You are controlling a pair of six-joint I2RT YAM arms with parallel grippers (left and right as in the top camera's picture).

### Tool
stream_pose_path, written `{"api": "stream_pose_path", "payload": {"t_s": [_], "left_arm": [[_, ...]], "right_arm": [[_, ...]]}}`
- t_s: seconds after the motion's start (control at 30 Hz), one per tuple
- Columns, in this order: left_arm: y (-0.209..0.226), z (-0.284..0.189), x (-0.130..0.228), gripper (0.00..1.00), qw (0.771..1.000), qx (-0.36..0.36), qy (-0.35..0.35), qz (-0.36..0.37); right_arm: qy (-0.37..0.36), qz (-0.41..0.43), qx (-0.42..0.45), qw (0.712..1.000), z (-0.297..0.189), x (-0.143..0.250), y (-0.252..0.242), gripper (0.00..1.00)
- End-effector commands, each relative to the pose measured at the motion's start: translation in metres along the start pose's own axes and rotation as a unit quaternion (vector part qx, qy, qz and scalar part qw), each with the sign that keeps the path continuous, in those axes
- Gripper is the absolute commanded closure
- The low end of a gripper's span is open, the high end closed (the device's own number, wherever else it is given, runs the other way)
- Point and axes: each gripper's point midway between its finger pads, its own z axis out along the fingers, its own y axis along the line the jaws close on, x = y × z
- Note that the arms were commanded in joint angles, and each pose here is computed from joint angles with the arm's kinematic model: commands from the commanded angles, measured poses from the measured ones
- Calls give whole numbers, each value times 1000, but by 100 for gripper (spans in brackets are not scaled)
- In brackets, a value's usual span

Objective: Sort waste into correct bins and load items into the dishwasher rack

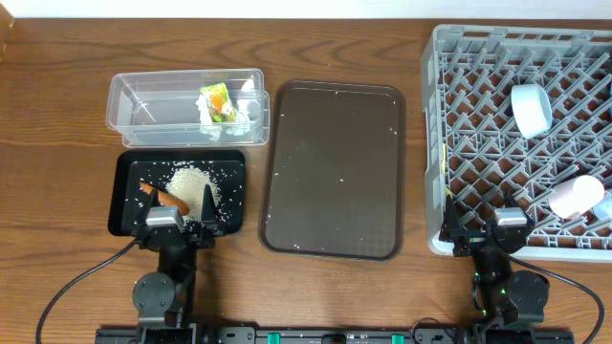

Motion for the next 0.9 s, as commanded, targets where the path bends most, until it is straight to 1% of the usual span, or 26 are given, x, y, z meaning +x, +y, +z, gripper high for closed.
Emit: {"api": "stream_pose_path", "payload": {"t_s": [0.0,0.23,0.87], "left_arm": [[8,1,15,7,1000,-17,15,17],[11,-3,48,7,996,-22,82,16],[11,-3,48,7,996,-22,82,16]], "right_arm": [[-2,-3,0,1000,0,0,0,1],[-2,-3,0,1000,0,0,0,1],[-2,-3,0,1000,0,0,0,1]]}}
